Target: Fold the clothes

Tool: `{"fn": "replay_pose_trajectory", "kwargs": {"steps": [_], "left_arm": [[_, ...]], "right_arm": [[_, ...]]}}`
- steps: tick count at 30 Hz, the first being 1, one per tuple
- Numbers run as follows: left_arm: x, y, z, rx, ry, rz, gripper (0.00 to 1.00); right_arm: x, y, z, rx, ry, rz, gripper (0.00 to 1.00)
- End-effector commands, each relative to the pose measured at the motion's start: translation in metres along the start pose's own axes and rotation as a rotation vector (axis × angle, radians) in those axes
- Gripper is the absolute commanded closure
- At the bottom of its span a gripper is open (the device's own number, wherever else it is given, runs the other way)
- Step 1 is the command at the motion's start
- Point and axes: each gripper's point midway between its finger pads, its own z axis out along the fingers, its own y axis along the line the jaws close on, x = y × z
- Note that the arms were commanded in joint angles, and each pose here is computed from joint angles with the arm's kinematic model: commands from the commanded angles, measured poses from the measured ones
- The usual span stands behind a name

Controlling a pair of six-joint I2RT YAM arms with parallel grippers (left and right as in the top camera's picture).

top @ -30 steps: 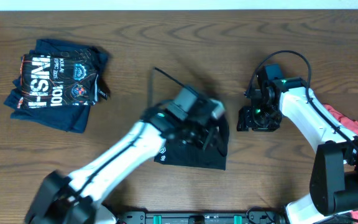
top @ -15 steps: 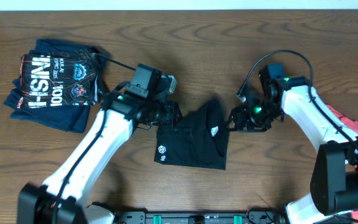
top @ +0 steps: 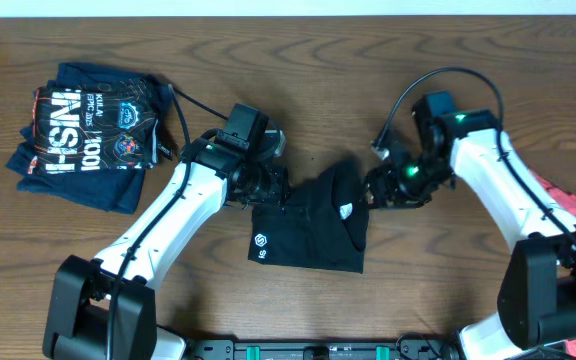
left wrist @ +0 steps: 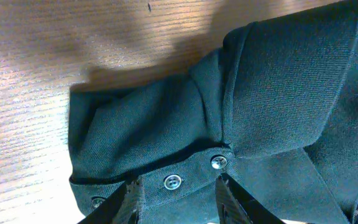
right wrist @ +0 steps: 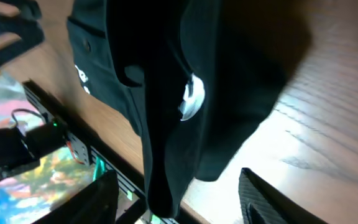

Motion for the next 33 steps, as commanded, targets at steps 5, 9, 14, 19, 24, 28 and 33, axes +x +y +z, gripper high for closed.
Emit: {"fn": "replay_pose_trajectory", "kwargs": {"steps": [5, 9, 14, 19, 24, 28, 33], "left_arm": [[0.002, 0.006, 0.003, -0.017, 0.008, 0.0, 0.6], [0.002, 0.006, 0.003, -0.017, 0.009, 0.0, 0.6], [0.002, 0.006, 0.003, -0.017, 0.008, 0.0, 0.6], [0.001, 0.005, 0.003, -0.015, 0.003, 0.002, 0.59], [0.0, 0.005, 0.003, -0.015, 0.001, 0.003, 0.51], [-0.005, 0.004, 0.003, -0.01, -0.02, 0.011, 0.44], [-0.022, 0.021, 0.003, -0.116, -0.097, 0.023, 0.34]], "right_arm": [[0.032, 0.01, 0.041, -0.039, 0.091, -0.017, 0.6], [0.059, -0.014, 0.06, 0.075, 0.162, 0.102, 0.99], [0.084, -0.075, 0.06, 0.392, 0.176, 0.288, 0.99], [0.088, -0.084, 0.067, 0.407, 0.17, 0.283, 0.93], [0.075, -0.086, 0.069, 0.406, 0.12, 0.257, 0.73], [0.068, -0.099, 0.064, 0.487, 0.074, 0.278, 0.73], [0.059, -0.099, 0.066, 0.479, 0.037, 0.276, 0.72]]}}
